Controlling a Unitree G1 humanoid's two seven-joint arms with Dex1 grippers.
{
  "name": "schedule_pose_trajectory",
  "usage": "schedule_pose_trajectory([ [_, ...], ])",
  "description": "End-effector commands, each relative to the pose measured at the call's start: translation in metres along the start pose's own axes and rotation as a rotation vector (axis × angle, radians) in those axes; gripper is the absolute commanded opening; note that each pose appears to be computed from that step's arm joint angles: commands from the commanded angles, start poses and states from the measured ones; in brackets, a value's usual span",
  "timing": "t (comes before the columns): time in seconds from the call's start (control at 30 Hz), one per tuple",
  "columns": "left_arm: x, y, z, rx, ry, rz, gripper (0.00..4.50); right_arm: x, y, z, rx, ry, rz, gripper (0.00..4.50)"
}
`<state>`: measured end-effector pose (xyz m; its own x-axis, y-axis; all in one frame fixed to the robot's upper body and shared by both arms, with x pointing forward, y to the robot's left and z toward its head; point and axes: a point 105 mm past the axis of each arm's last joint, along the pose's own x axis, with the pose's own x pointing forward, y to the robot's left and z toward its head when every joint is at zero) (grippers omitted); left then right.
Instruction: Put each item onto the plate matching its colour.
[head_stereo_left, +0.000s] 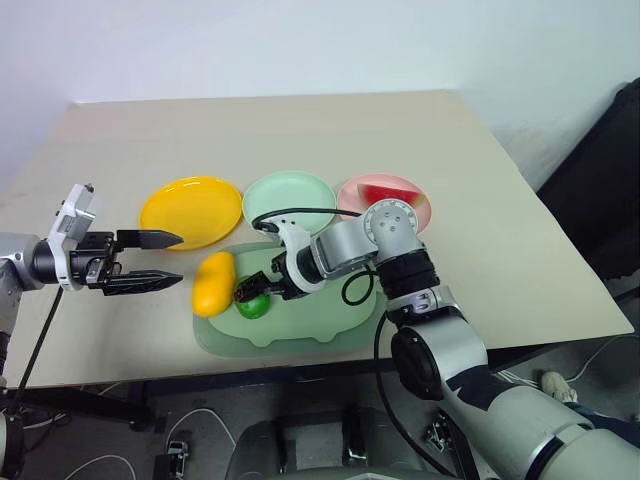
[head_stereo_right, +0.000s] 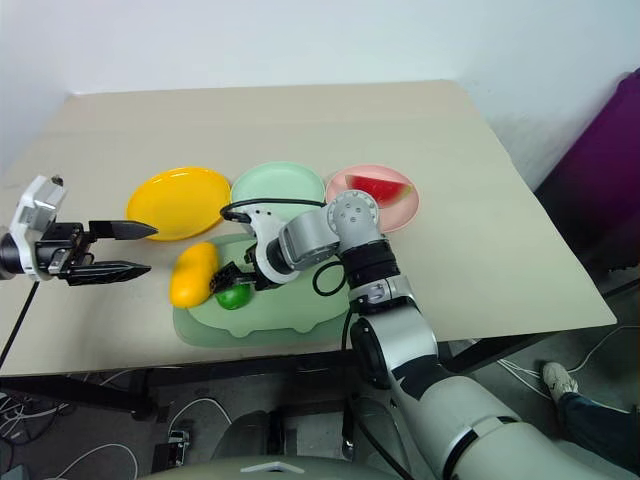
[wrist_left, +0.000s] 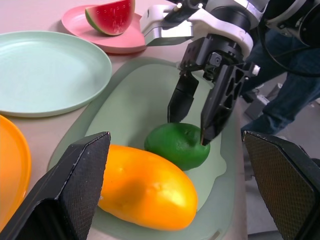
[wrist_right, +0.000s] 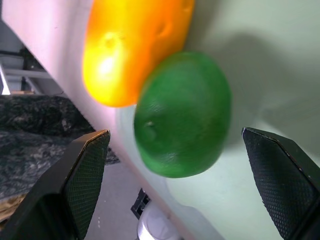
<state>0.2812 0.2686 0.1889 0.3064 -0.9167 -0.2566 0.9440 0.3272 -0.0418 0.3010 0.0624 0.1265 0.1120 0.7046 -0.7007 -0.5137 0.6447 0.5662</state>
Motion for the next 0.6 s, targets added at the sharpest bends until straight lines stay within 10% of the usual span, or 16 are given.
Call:
schedule_pose_trajectory([
  [0.03, -0.0056, -0.0008, 0.0091, 0.037, -0.006, 0.009, 4.50, -0.0010, 0.0086, 0.0055, -0.094, -0.028, -0.059, 4.48],
  [0.6, -0.0082, -0.0011, 0.0084, 0.032, -0.004, 0.017, 4.50, 0.0032, 0.0127, 0.0046, -0.024, -0.005, 0.027, 4.48],
])
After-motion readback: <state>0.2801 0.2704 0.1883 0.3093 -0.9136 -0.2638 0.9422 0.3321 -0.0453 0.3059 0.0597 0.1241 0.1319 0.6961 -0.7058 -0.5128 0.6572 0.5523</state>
